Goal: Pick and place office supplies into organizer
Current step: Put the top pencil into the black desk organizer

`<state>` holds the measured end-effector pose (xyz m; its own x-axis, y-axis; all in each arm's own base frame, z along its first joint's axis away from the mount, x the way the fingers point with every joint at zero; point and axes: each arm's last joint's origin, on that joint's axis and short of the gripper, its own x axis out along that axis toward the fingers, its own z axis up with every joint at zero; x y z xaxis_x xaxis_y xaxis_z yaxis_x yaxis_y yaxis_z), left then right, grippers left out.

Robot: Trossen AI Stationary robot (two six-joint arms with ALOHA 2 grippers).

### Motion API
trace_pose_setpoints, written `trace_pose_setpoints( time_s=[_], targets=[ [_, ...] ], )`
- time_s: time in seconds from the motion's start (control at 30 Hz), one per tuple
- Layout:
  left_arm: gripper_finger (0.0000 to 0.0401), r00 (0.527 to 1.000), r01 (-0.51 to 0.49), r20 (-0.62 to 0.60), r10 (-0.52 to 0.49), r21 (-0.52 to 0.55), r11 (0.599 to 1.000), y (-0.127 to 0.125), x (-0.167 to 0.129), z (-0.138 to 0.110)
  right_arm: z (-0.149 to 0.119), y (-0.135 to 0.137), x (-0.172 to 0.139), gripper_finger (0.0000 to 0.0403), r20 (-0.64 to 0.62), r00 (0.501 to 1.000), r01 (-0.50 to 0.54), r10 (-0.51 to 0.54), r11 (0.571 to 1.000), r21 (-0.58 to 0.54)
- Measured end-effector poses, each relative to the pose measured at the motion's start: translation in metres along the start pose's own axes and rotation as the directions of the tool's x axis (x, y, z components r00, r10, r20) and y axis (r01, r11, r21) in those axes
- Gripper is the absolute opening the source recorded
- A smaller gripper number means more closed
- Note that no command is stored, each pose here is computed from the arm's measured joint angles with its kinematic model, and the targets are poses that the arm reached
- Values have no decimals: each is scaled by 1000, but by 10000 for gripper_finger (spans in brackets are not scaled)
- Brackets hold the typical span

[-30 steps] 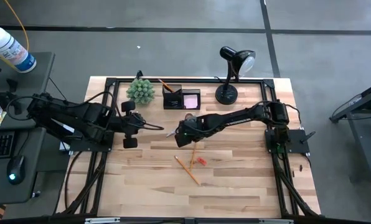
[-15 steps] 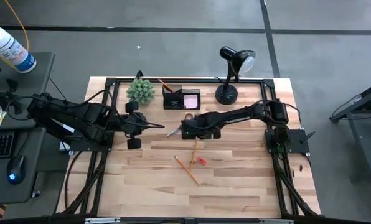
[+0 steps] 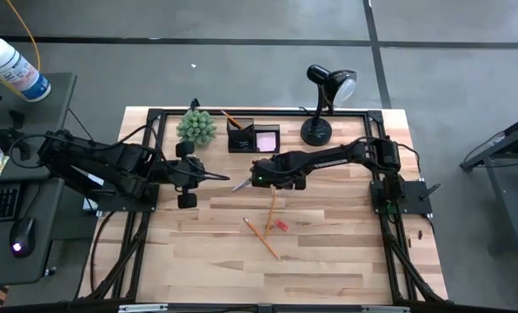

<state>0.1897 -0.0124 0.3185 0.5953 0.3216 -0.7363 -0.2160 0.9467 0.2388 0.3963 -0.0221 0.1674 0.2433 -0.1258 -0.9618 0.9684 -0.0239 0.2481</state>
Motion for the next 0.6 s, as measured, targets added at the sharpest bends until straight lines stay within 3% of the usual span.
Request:
trace_pose_setpoints(
  time_s=[0.23,0.6],
  targets=[
    [42,1000,0,0,0,0,1000,0,0,0,2,-2,0,173,-9,1000,17,-17,1000,12],
    [42,1000,-8,4,8,-2,1000,0,0,0,2,-4,0,184,-14,999,42,-42,999,18]
  ],
)
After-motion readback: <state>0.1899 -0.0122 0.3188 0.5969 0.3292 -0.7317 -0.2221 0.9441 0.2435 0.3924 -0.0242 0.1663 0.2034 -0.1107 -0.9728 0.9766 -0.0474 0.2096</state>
